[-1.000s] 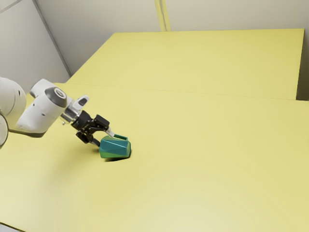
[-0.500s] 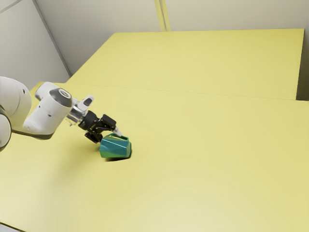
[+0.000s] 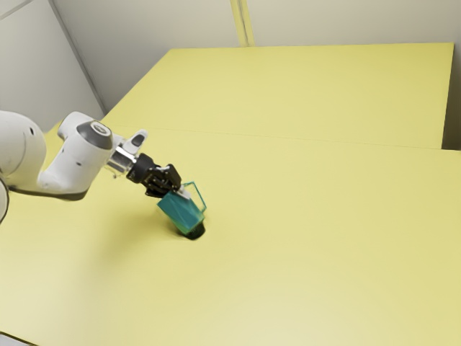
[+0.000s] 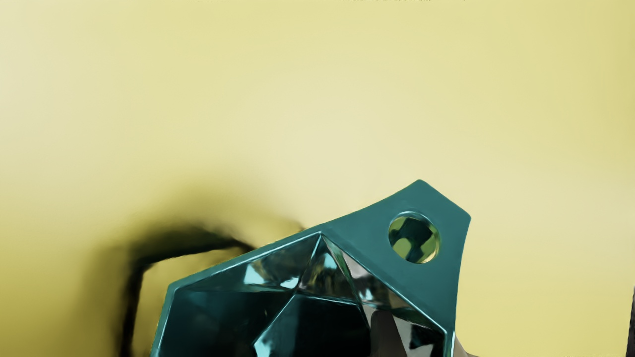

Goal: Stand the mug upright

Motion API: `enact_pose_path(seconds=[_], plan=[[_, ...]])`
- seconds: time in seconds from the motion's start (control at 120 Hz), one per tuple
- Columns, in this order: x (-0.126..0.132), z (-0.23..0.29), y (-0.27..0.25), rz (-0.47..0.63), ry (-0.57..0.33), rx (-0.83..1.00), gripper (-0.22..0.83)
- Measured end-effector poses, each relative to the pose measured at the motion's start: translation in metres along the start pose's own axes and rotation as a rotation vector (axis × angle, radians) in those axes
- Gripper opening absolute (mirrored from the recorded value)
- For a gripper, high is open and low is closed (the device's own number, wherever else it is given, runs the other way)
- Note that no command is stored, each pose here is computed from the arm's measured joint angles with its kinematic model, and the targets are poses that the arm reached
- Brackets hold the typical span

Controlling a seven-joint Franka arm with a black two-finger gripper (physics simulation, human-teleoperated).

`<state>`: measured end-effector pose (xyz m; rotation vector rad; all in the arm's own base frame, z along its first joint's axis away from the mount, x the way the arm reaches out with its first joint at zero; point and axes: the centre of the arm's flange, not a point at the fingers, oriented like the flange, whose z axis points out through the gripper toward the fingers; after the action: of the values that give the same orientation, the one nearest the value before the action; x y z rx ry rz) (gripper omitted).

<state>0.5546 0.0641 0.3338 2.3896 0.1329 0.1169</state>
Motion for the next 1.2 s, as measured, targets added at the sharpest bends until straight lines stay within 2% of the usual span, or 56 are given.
enact_pose_path(seconds=[0.208, 0.408, 0.633, 0.783, 0.975, 1.2], plan=[[0.001, -0.010, 0.048, 0.089, -0.010, 0.016, -0.14], [0.026, -0.009, 0.088, 0.239, -0.077, 0.185, -0.16], [0.060, 0.010, 0.083, 0.348, -0.184, 0.441, -0.17], [0.071, 0.024, 0.093, 0.437, -0.241, 0.580, -0.17], [0.076, 0.040, 0.103, 0.526, -0.254, 0.700, -0.17], [0.080, 0.057, 0.094, 0.536, -0.254, 0.749, -0.17]])
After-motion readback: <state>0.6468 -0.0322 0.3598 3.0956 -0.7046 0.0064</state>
